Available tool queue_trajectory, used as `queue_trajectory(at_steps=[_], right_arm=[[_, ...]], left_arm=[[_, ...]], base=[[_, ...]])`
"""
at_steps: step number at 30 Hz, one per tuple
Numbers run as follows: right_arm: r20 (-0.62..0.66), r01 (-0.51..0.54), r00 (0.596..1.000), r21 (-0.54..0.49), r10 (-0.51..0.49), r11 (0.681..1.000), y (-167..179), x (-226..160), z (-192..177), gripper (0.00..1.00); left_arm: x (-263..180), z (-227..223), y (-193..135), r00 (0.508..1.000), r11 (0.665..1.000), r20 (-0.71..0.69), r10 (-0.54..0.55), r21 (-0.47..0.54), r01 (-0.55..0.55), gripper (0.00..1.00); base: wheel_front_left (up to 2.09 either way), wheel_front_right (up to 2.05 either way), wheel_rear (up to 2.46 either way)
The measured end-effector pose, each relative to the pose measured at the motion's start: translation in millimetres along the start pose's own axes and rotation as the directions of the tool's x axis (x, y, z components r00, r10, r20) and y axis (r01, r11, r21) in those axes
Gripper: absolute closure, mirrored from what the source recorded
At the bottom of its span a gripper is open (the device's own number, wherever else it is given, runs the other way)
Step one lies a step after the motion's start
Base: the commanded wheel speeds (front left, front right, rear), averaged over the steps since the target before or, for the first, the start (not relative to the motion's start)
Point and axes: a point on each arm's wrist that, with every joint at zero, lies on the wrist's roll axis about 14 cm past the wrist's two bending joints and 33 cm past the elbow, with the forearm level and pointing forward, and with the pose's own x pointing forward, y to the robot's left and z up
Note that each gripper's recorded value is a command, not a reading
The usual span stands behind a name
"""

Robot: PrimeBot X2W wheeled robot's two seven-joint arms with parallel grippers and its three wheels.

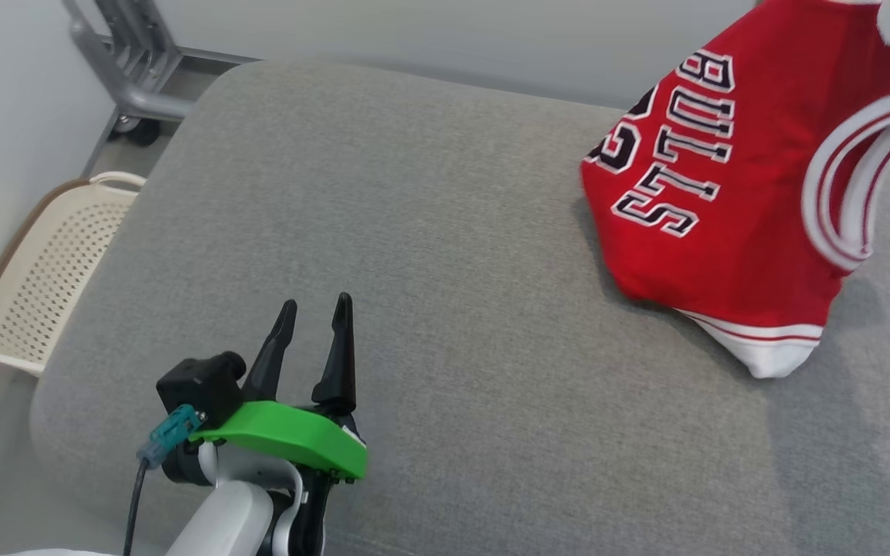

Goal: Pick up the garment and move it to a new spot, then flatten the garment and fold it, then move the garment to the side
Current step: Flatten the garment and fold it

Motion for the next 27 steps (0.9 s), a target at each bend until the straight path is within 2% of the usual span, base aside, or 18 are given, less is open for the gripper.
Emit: queue_trajectory(at_steps=[3, 4, 6, 9, 11, 14, 17, 20, 24, 27], right_arm=[[0.083, -0.015, 0.996, -0.013, 0.016, 1.000, 13.3, 20.9, 41.5, 1.00], [0.153, -0.051, 0.987, -0.004, 0.051, 0.999, 34.8, 33.6, 74.9, 1.00], [0.223, -0.111, 0.969, -0.003, 0.109, 0.994, 66.5, 42.7, 108.8, 1.00], [0.263, -0.260, 0.933, 0.025, 0.245, 0.965, 134.2, 46.0, 131.4, 1.00], [0.225, -0.387, 0.903, 0.053, 0.367, 0.920, 188.4, 37.5, 121.4, 1.00], [0.156, -0.553, 0.830, 0.103, 0.536, 0.827, 251.4, 9.1, 94.7, 1.00], [0.097, -0.672, 0.738, 0.184, 0.667, 0.717, 287.2, -28.6, 64.5, 1.00], [0.058, -0.731, 0.664, 0.259, 0.745, 0.631, 294.9, -64.5, 37.8, 1.00], [-0.028, -0.741, 0.601, 0.355, 0.799, 0.570, 282.0, -113.2, -10.2, 1.00], [-0.092, -0.722, 0.586, 0.392, 0.805, 0.570, 268.3, -137.1, -38.7, 1.00]], left_arm=[[-11.6, 7.4, 11.8, 0.999, 0.999, 0.030, 0.042, -0.012, -0.042, 0.00], [-19.7, 14.4, 22.4, 0.995, 0.997, 0.059, 0.078, -0.018, -0.077, 0.00], [-27.0, 21.6, 31.7, 0.990, 0.994, 0.088, 0.109, -0.026, -0.107, 0.00], [-34.2, 31.4, 41.9, 0.982, 0.989, 0.124, 0.144, -0.031, -0.141, 0.00], [-37.1, 35.5, 45.1, 0.979, 0.988, 0.137, 0.153, -0.033, -0.150, 0.00], [-38.5, 41.2, 43.7, 0.977, 0.989, 0.153, 0.146, -0.035, -0.143, 0.00], [-37.4, 47.0, 43.7, 0.976, 0.990, 0.165, 0.143, -0.028, -0.140, 0.00], [-34.1, 52.0, 43.1, 0.976, 0.991, 0.172, 0.133, -0.012, -0.133, 0.00], [-25.7, 56.3, 41.4, 0.978, 0.992, 0.171, 0.120, 0.016, -0.124, 0.00], [-20.0, 58.5, 39.3, 0.979, 0.993, 0.170, 0.108, 0.030, -0.115, 0.00]], base=[[0.00, 0.00, 0.00], [0.00, 0.00, 0.00], [0.00, 0.00, 0.00], [0.00, 0.00, 0.00], [0.00, 0.00, 0.00], [0.00, 0.00, 0.00], [0.00, 0.00, 0.00], [0.00, 0.00, 0.00], [0.00, 0.00, 0.00], [0.00, 0.00, 0.00]])
